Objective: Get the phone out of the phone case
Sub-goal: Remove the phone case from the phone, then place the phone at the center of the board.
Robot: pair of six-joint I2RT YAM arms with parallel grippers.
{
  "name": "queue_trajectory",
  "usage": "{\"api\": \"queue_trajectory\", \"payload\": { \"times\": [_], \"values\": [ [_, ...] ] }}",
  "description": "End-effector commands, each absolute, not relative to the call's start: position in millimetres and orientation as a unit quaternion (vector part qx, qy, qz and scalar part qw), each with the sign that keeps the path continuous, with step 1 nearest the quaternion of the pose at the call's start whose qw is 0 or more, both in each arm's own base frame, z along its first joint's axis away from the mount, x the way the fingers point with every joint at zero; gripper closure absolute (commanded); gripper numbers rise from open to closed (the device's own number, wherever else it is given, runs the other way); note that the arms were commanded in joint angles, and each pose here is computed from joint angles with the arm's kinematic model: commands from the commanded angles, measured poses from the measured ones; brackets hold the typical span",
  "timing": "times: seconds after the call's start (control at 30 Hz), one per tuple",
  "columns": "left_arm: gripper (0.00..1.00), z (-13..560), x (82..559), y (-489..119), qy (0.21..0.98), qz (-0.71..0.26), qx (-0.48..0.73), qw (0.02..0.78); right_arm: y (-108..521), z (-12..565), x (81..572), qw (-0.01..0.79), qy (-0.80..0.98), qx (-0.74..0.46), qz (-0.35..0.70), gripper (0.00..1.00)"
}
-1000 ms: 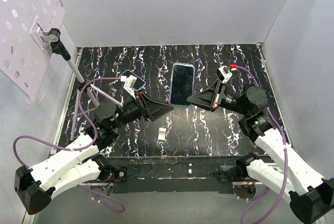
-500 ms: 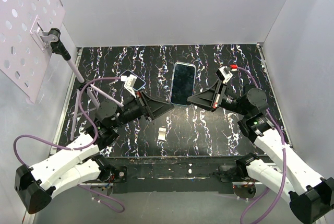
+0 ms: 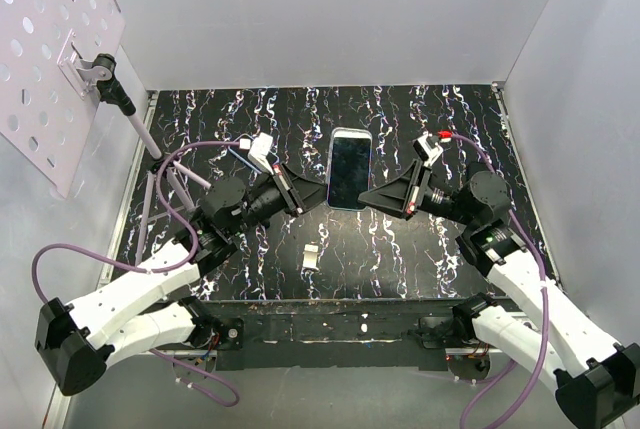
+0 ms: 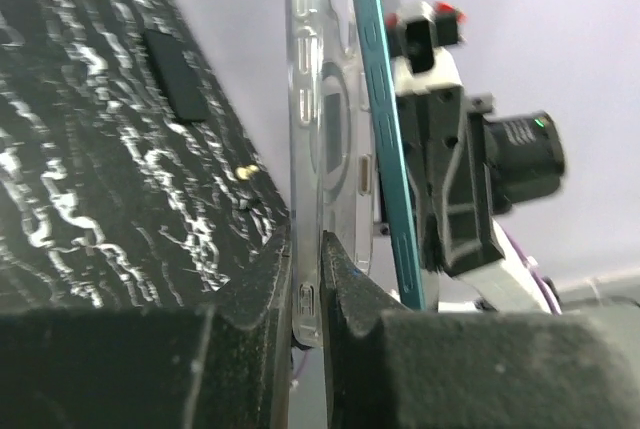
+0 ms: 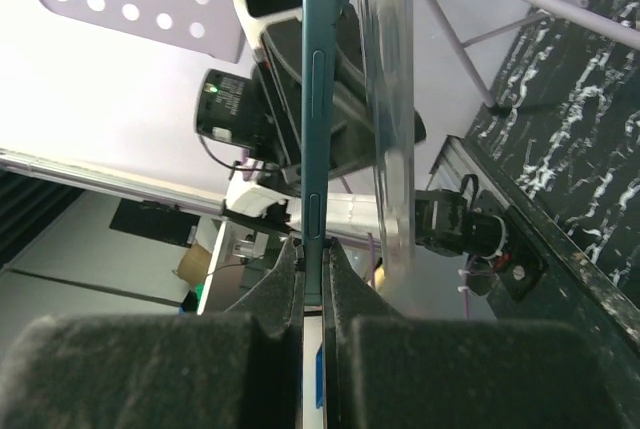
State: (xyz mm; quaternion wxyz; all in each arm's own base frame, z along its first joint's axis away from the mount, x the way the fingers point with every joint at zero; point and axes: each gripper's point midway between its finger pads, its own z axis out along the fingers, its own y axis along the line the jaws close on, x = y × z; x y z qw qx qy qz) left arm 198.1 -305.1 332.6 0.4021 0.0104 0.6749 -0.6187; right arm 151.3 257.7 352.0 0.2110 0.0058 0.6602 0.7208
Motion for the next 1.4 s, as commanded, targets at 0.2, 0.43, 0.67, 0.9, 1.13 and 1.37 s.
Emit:
{"api": "queue_trajectory", "payload": {
  "times": [0.2, 0.43, 0.67, 0.9, 1.13, 1.37],
  "values": [
    [1.00, 272.6, 254.8, -183.6, 0.816, -0.245, -0.161, 0.498, 242.9, 328.9, 160.1, 0.294, 0.736, -0.017, 0.610, 0.99],
    [1.00, 287.5, 252.7, -191.9, 0.816, -0.239, -0.058, 0.524, 211.4, 243.4, 218.8, 0.313, 0.856, 0.009, 0.411, 0.99],
    [1.00, 295.4, 237.2, -199.4, 0.808, -0.274, -0.007, 0.521, 197.8, 182.7, 337.4, 0.312, 0.907, -0.020, 0.281, 0.99],
    [1.00, 288.7, 210.6, -211.7, 0.807, -0.340, 0.011, 0.483, 226.5, 163.9, 441.1, 0.282, 0.902, -0.047, 0.323, 0.99],
    [1.00, 293.5, 190.4, -209.0, 0.794, -0.377, 0.024, 0.476, 246.1, 141.1, 501.1, 0.230, 0.901, -0.066, 0.363, 0.99],
    [1.00, 309.5, 185.6, -197.5, 0.773, -0.378, 0.035, 0.508, 247.3, 116.7, 540.9, 0.218, 0.888, -0.041, 0.403, 0.99]
  ]
}}
